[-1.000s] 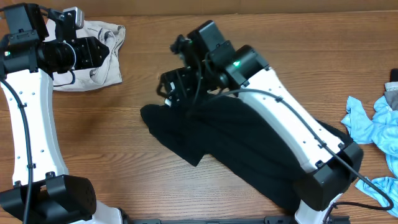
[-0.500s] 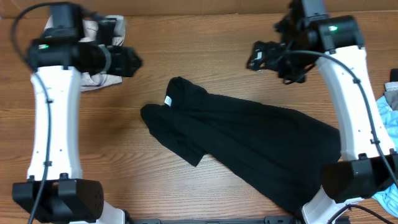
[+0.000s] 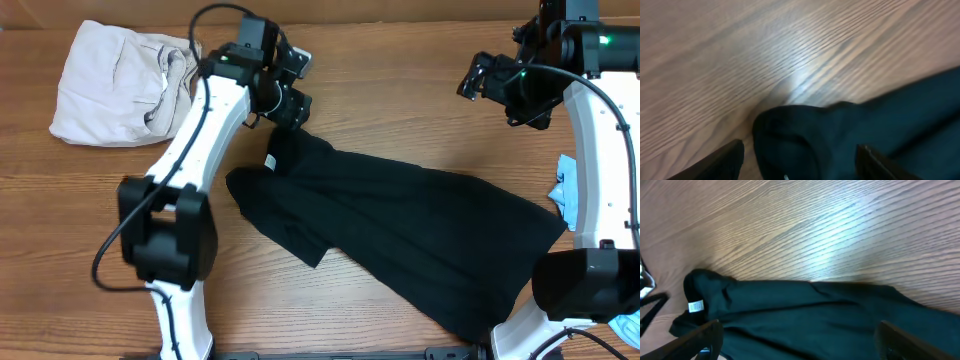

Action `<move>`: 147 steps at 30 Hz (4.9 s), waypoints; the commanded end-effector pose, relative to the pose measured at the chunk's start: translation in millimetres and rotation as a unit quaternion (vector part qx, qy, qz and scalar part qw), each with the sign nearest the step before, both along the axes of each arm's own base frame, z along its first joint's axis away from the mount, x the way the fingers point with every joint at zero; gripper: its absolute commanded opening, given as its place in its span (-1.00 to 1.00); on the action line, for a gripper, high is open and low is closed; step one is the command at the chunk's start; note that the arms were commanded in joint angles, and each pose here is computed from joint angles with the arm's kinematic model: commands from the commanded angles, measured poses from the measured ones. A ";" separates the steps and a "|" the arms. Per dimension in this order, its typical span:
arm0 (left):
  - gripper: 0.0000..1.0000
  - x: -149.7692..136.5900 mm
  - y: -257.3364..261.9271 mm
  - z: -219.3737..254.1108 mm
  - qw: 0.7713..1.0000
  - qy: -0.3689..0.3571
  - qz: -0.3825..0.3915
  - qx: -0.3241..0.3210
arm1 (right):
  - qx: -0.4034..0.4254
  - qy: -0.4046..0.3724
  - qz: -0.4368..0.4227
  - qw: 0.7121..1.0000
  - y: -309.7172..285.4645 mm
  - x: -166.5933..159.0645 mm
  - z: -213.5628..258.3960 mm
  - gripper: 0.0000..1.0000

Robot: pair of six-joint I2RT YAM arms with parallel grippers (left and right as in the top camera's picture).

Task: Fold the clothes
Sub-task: 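Grasp the t-shirt's left edge with the left gripper, then grasp the t-shirt's right corner with the right gripper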

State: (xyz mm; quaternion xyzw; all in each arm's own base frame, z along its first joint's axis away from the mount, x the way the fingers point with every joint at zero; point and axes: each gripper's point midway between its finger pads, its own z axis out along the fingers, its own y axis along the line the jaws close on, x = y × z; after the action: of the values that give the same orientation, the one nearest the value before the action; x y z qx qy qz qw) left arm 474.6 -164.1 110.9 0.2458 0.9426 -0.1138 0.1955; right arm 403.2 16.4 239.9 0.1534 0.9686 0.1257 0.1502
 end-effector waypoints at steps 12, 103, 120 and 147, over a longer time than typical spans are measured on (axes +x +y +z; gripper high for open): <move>0.51 2.1 3.1 -73.6 0.998 0.056 -0.015 0.031 | -0.013 -0.004 0.011 1.000 -1.6 3.4 -6.0 1.00; -0.92 1.5 9.3 -106.3 0.969 0.175 0.067 0.161 | -0.015 0.028 0.022 0.999 -1.6 -0.3 -48.3 1.00; -0.92 19.6 5.1 148.7 0.991 -0.078 0.108 0.034 | -0.015 0.004 0.019 1.000 -1.8 11.0 -45.0 0.80; -0.92 4.4 5.7 183.3 0.988 -0.107 0.105 0.023 | -0.092 0.043 -0.163 0.981 -74.5 -9.1 -191.2 0.64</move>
State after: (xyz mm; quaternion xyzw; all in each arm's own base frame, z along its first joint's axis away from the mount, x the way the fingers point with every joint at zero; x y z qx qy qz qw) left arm 482.2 -160.8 277.9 0.1683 0.9441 -0.0421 0.2804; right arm 402.2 -51.0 62.2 0.2685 0.9521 0.0141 0.1456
